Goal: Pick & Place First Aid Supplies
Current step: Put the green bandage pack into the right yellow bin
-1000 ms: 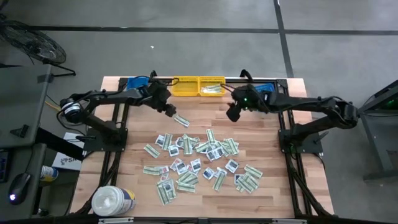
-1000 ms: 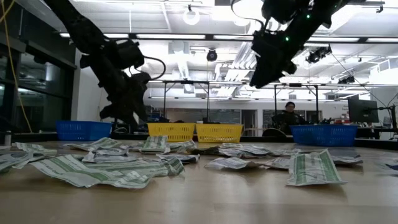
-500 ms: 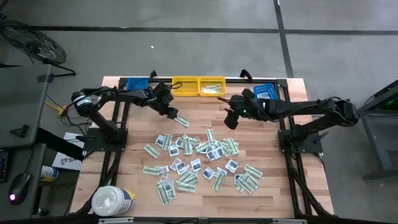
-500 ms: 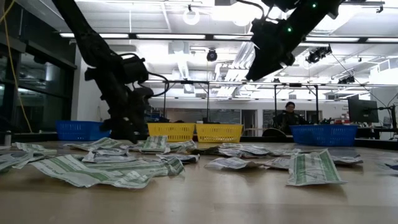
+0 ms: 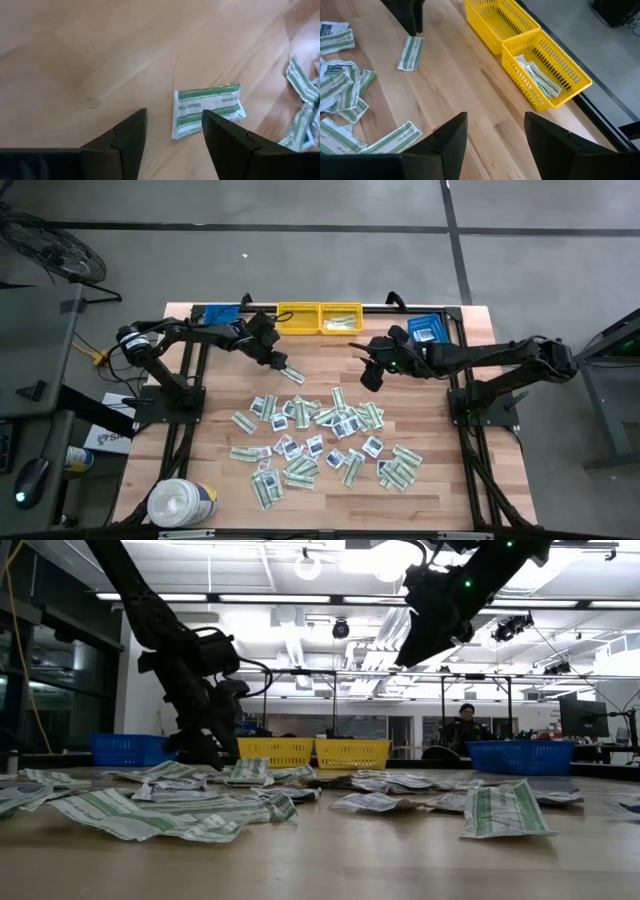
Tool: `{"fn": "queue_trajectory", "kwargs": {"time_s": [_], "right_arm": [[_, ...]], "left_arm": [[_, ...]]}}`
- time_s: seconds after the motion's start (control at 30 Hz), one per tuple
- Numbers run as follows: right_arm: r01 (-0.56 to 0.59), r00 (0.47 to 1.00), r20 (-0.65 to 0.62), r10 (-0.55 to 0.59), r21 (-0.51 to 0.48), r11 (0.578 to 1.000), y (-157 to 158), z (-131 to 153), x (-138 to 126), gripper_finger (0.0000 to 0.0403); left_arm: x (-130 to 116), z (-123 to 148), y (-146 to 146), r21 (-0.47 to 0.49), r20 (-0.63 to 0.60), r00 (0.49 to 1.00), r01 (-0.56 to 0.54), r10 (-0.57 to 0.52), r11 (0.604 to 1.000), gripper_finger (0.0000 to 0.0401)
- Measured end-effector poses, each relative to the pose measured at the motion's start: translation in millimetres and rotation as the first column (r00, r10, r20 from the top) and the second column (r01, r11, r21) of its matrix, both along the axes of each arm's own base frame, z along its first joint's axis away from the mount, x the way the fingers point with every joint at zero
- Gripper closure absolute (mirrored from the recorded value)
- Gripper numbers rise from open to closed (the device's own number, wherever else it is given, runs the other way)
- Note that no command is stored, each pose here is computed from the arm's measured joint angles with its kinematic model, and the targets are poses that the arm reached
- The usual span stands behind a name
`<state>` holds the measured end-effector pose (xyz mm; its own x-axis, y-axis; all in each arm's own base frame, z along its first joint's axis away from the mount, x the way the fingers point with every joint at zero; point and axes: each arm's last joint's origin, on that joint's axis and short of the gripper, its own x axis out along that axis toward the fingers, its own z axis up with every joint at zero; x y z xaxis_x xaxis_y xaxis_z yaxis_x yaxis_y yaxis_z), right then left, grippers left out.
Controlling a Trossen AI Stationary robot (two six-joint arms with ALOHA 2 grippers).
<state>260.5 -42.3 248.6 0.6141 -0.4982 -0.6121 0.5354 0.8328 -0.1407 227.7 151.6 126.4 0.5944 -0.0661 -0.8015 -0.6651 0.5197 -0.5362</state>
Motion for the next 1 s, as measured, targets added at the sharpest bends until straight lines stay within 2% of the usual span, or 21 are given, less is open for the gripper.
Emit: {"fn": "queue_trajectory", "kwargs": {"time_s": [0.3,0.73,0.83,1.0], "right_arm": [[-0.012,1.000,-0.005,0.012,-0.005,1.000,1.6,-0.1,0.2,0.0212],[-0.020,1.000,-0.017,0.020,-0.008,1.000,1.8,-0.6,-0.2,0.0212],[-0.020,1.000,-0.019,0.020,-0.008,1.000,1.8,-0.7,-0.3,0.0212],[-0.020,1.000,-0.021,0.020,-0.007,1.000,1.8,-0.9,-0.5,0.0212]], "left_arm": [[2.5,-18.4,-1.0,-0.120,-0.009,1.000,0.021,-0.023,0.993,0.0208],[6.3,-22.9,0.3,-0.137,0.017,1.000,0.015,-0.013,0.990,0.0211],[5.9,-23.3,0.3,-0.135,0.010,1.000,0.011,-0.010,0.991,0.0230],[5.1,-24.4,0.3,-0.125,-0.005,1.000,0.002,-0.002,0.992,0.0288]]}}
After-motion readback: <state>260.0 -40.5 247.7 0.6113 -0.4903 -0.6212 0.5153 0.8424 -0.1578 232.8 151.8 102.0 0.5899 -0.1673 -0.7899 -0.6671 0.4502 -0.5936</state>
